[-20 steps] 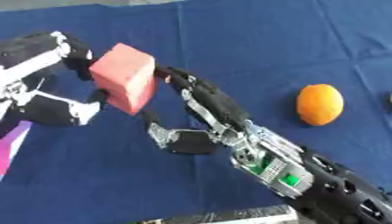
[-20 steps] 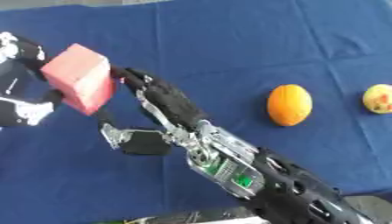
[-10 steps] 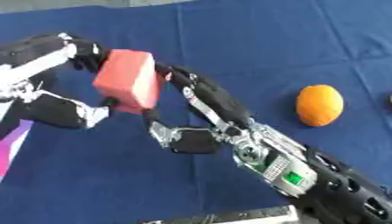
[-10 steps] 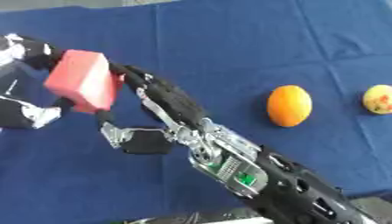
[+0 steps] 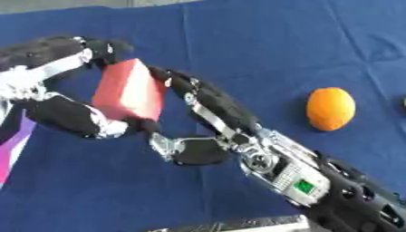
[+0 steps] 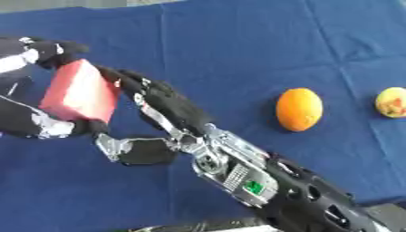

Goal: Pick up the objects with one hand, pass them to the other hand, and then place them into the box on the other side of the table.

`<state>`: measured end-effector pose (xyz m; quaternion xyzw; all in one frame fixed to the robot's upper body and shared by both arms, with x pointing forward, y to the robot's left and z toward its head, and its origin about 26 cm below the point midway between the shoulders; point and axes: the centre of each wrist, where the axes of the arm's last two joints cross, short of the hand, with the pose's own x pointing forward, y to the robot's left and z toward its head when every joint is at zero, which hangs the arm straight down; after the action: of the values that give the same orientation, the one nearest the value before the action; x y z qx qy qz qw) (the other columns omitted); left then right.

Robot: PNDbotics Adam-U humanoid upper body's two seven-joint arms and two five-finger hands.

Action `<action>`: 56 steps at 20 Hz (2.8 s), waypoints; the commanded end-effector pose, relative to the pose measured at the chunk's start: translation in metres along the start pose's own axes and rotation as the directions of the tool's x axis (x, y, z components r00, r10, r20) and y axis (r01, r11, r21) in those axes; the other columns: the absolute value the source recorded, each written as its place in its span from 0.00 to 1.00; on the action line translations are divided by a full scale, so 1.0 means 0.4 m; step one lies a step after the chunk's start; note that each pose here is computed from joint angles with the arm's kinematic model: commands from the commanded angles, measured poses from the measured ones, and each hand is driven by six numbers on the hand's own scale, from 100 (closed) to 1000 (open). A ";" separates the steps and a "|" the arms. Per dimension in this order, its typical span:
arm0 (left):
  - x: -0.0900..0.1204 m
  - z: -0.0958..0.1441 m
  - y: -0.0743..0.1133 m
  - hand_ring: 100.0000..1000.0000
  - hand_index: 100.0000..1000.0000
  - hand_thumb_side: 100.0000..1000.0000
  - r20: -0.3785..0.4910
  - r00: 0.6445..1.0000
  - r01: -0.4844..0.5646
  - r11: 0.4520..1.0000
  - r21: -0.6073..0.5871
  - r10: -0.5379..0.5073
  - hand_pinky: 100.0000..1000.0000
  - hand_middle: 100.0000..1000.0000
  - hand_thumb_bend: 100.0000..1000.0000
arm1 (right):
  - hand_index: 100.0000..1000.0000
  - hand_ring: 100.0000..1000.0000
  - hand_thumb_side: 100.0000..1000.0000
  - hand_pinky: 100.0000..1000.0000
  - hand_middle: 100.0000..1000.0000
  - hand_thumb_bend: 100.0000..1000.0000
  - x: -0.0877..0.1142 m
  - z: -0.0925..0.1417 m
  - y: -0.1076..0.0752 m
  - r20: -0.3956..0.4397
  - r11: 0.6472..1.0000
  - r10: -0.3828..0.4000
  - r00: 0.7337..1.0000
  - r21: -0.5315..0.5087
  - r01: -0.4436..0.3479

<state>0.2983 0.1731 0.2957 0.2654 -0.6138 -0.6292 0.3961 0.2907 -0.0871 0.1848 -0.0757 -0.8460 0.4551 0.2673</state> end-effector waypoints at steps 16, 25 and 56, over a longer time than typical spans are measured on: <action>0.005 0.011 0.018 0.45 0.34 0.00 0.080 0.992 -0.109 0.987 0.117 0.100 0.63 0.27 0.00 | 1.00 0.91 0.68 0.88 0.88 0.00 0.007 -0.004 -0.015 0.011 1.000 0.019 1.000 -0.011 -0.018; -0.025 0.025 0.012 0.41 0.30 0.00 0.016 0.991 -0.133 0.982 0.135 0.132 0.61 0.21 0.00 | 1.00 0.95 0.70 0.90 0.92 0.00 0.000 -0.001 -0.022 -0.054 0.997 0.065 0.996 -0.046 -0.067; -0.453 0.235 -0.026 0.45 0.37 0.00 -0.614 0.694 0.016 0.845 0.535 0.376 0.63 0.27 0.00 | 0.95 0.90 0.55 0.89 0.87 0.00 0.018 0.042 -0.117 -0.044 0.985 0.023 0.999 -0.169 -0.030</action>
<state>0.3182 0.3629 0.2559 0.4896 -0.5852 -0.2702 0.5872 0.2827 -0.1188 0.2098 -0.1161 -0.8669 0.3920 0.2853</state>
